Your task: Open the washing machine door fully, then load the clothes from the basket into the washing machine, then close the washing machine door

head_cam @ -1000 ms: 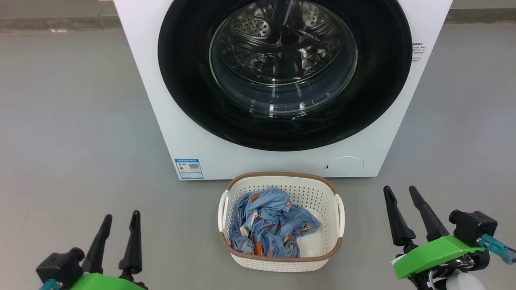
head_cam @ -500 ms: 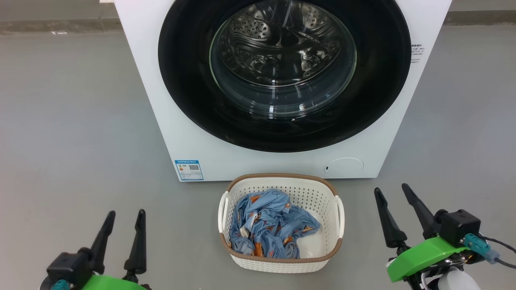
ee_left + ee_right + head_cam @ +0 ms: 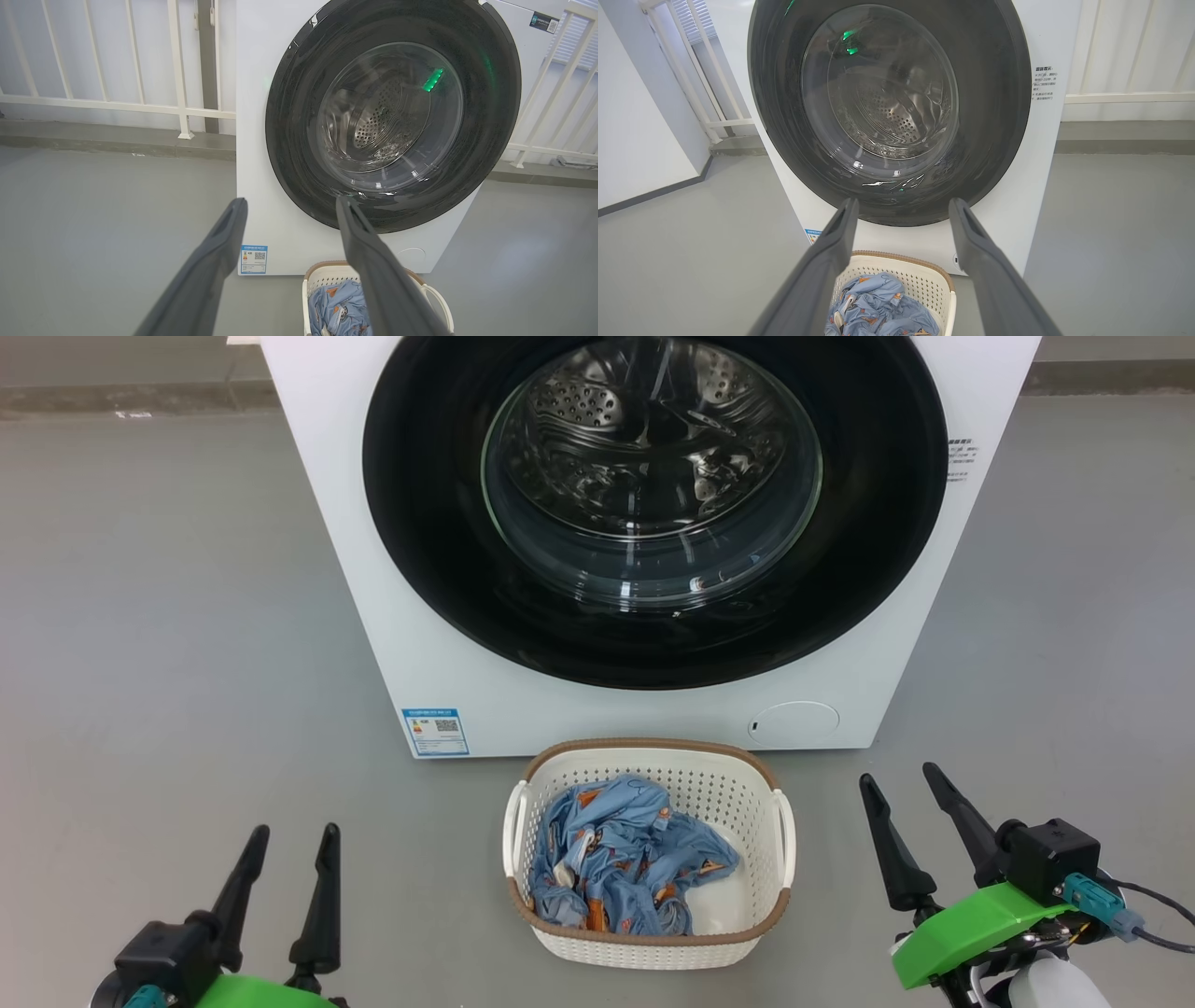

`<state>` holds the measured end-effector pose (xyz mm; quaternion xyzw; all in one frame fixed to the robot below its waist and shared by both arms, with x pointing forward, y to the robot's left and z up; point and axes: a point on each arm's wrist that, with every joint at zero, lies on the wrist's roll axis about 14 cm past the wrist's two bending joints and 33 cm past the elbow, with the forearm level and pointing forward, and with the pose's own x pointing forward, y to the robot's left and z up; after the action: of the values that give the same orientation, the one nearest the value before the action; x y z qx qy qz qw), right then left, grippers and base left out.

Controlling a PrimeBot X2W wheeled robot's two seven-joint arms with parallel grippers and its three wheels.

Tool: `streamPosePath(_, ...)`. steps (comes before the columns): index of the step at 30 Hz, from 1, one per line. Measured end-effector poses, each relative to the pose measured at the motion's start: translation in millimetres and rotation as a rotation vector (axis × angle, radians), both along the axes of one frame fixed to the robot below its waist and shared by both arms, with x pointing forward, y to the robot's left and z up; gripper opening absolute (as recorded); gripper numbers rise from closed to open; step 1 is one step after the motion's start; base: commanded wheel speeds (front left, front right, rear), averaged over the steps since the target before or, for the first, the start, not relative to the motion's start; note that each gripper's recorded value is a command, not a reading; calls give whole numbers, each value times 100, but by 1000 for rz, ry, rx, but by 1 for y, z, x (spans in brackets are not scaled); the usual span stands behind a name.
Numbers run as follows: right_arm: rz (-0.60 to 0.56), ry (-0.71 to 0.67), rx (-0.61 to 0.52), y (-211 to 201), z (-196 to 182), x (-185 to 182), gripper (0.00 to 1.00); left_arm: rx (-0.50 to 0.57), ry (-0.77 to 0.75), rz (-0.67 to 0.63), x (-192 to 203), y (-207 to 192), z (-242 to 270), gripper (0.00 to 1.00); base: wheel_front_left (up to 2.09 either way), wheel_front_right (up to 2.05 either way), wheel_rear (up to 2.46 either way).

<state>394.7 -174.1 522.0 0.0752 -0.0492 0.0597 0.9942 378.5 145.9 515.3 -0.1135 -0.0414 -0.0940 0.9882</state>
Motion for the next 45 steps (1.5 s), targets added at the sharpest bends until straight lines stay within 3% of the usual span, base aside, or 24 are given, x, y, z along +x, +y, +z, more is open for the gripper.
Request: streamPosePath(45, -6, 2, 19, -2, -1, 0, 100, 8, 1, 6, 1, 1, -1, 100, 0, 0, 0)
